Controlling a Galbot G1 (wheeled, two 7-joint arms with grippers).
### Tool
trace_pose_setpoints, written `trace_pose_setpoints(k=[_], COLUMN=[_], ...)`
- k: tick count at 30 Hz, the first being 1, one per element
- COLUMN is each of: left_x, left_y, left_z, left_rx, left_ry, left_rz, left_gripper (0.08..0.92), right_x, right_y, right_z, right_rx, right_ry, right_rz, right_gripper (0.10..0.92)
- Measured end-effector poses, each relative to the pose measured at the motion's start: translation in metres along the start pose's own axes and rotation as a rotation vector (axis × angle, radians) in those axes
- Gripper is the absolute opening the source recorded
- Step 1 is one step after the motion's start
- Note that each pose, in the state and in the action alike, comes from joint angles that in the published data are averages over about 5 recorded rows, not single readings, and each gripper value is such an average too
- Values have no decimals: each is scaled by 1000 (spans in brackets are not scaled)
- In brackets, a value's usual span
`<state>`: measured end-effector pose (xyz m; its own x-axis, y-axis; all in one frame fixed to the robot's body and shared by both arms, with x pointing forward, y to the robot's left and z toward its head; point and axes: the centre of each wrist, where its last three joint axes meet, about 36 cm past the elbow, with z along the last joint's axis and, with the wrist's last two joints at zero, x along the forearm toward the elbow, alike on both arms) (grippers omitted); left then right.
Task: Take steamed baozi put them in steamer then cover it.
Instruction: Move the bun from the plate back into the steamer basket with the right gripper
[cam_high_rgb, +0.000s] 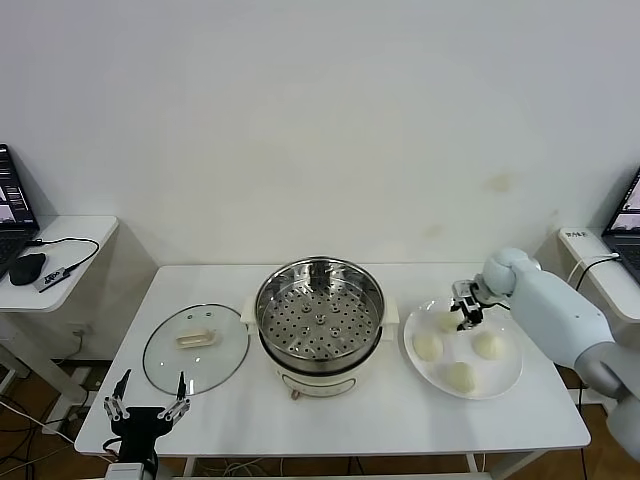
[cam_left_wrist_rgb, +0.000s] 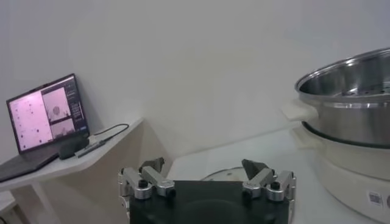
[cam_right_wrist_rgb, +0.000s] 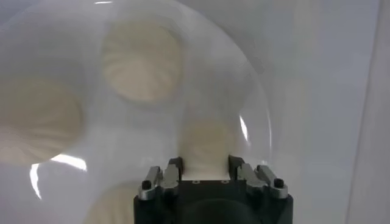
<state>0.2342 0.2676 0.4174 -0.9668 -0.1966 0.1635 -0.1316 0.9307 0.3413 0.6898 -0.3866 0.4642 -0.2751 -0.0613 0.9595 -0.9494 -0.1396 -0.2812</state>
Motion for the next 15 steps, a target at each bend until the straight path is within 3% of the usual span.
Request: trace_pose_setpoints(k=[15], left_x=[0], left_y=[-2], left_z=[-7], left_rx=[-4], left_ry=[-25], left_rz=[25], left_gripper=[823], right_x=[117], right_y=[-24], right_z=[-3], right_rx=[39], right_ry=[-58], right_rz=[148], right_gripper=[501])
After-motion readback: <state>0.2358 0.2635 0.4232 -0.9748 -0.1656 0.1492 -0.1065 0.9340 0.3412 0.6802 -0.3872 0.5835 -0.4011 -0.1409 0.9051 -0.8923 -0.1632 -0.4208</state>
